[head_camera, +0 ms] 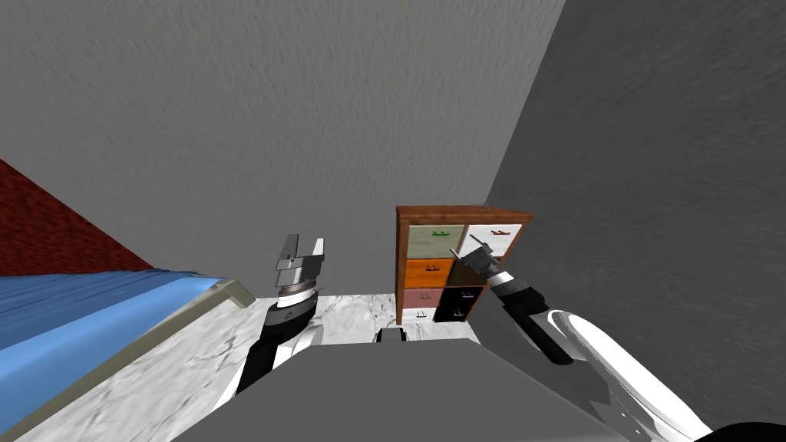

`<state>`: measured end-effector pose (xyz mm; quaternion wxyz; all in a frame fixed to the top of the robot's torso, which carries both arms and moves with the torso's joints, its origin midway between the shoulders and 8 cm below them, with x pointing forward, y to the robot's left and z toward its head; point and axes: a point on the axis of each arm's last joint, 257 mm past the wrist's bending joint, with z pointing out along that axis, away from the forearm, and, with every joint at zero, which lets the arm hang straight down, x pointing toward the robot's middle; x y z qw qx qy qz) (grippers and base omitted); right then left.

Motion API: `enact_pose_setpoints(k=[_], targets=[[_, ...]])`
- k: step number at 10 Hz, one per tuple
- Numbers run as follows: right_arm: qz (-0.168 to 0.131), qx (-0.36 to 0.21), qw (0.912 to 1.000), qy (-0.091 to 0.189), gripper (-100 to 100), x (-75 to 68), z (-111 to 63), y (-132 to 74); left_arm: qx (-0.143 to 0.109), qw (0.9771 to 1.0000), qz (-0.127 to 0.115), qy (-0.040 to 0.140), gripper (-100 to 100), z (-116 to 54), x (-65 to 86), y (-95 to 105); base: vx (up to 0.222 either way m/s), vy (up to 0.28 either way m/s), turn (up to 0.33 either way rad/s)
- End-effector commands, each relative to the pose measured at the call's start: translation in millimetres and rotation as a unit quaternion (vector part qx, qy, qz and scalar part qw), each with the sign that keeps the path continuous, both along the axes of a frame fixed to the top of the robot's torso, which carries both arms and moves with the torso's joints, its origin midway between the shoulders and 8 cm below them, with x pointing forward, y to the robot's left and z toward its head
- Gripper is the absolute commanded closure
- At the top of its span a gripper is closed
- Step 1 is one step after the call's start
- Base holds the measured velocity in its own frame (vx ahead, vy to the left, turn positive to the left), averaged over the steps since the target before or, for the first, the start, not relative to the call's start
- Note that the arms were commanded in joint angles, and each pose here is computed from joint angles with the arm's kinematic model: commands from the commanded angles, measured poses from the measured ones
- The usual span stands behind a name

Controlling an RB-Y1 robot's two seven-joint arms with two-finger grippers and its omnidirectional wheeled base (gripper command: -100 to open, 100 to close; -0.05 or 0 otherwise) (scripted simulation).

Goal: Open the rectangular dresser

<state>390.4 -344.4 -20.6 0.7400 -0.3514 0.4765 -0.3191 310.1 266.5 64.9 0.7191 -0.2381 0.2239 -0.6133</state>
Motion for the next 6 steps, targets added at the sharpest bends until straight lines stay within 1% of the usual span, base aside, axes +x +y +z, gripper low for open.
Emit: enact_pose_setpoints(k=[1,3,5,6], targets=[[-0.035,-0.083,0.9959,0.0,-100,4.4,-2.8,-17,0.0,1.0,0.0,0.0,0,0.0,0.0,0.0,0.059,0.132,-0.071],[-0.056,-0.134,0.9894,-0.001,-100,7.2,-2.8,-27,0.0,1.0,0.0,0.0,0,0.0,0.0,0.0,0.047,0.118,-0.056],[-0.073,-0.173,0.9822,-0.003,-100,9.2,-2.3,-35,0.0,1.0,0.0,0.0,0,0.0,0.0,0.0,0.036,0.105,-0.051],[-0.085,-0.199,0.9764,-0.003,-100,10.4,-1.9,-41,0.0,1.0,0.0,0.0,0,0.0,0.0,0.0,0.042,0.1,-0.065]])
